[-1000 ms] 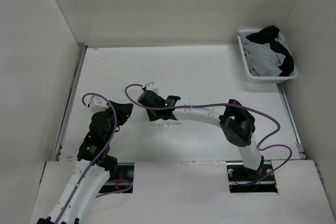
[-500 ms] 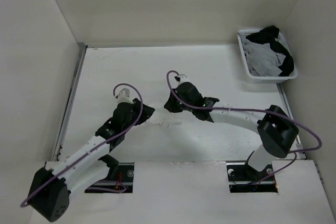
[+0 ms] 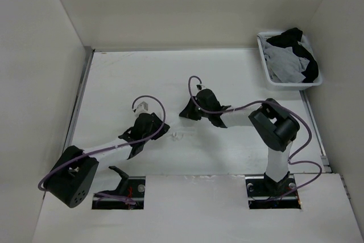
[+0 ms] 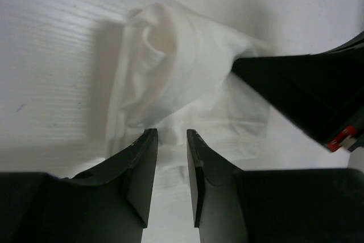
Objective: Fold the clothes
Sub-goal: Fold the tank top
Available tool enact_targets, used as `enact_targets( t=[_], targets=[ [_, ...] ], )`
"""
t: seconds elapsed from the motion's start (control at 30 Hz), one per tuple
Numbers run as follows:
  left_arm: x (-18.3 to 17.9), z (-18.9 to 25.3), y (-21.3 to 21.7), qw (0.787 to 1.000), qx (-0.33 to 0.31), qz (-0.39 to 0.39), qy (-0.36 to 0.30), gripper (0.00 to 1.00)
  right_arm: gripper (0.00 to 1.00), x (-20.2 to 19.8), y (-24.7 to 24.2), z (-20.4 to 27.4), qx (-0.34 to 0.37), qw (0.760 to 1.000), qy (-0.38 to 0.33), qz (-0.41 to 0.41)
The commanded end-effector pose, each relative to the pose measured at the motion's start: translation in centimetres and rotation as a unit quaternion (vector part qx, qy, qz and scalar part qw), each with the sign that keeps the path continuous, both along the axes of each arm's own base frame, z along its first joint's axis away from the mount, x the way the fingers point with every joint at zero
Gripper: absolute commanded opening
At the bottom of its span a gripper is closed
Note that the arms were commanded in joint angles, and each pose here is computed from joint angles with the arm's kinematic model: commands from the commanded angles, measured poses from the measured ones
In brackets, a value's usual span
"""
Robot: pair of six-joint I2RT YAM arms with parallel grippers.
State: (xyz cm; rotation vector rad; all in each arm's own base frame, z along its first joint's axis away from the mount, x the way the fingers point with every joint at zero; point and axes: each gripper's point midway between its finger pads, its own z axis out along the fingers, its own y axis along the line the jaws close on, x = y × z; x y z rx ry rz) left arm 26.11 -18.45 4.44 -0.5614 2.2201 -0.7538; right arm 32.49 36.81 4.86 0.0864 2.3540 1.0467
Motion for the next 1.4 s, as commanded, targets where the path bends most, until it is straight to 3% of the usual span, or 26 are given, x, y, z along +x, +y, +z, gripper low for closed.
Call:
enact_targets(
  t=[0.0,0.2,0.47,0.6,0.7,0.87,0.97,1.07,1.37],
  targets=[
    [0.1,-0.7,1.0,1.0,-0.005,0.02,-0.004,0.25,0.09,2.2,0.5,1.6,0.064,0.997,-0.015,-0.028],
    [-0.8,-1.4,2.6,0.999,-0.007,0.034,0.004,0.27,0.09,2.9,-0.5,0.0,0.054,0.997,0.004,-0.053],
    [-0.9,6.6,2.6,0.994,-0.052,0.037,-0.093,0.36,0.1,4.2,-1.7,3.8,0.064,0.995,-0.037,-0.073],
    [-0.6,8.2,5.8,0.99,0.004,0.079,-0.115,0.4,0.17,3.0,-2.6,9.1,0.079,0.99,-0.099,-0.059],
    [-0.4,7.9,8.3,0.987,0.062,0.103,-0.106,0.42,0.29,1.4,-4.7,12.1,0.075,0.984,-0.147,-0.06],
    [-0.2,7.1,11.6,0.981,0.108,0.142,-0.08,0.5,0.52,-1.4,-10.5,12.7,0.022,0.976,-0.198,-0.091],
    [-0.1,6.3,12.8,0.979,0.117,0.156,-0.056,0.51,0.6,-2.3,-14.1,11.9,-0.016,0.968,-0.213,-0.128],
    [0.1,5.7,13.7,0.979,0.118,0.164,-0.039,0.52,0.65,-2.8,-17.0,11.0,-0.034,0.959,-0.225,-0.168],
    [0.3,5.6,15.3,0.975,0.125,0.183,-0.03,0.49,0.65,-2.1,-20.5,7.7,-0.053,0.948,-0.215,-0.228]
  ],
)
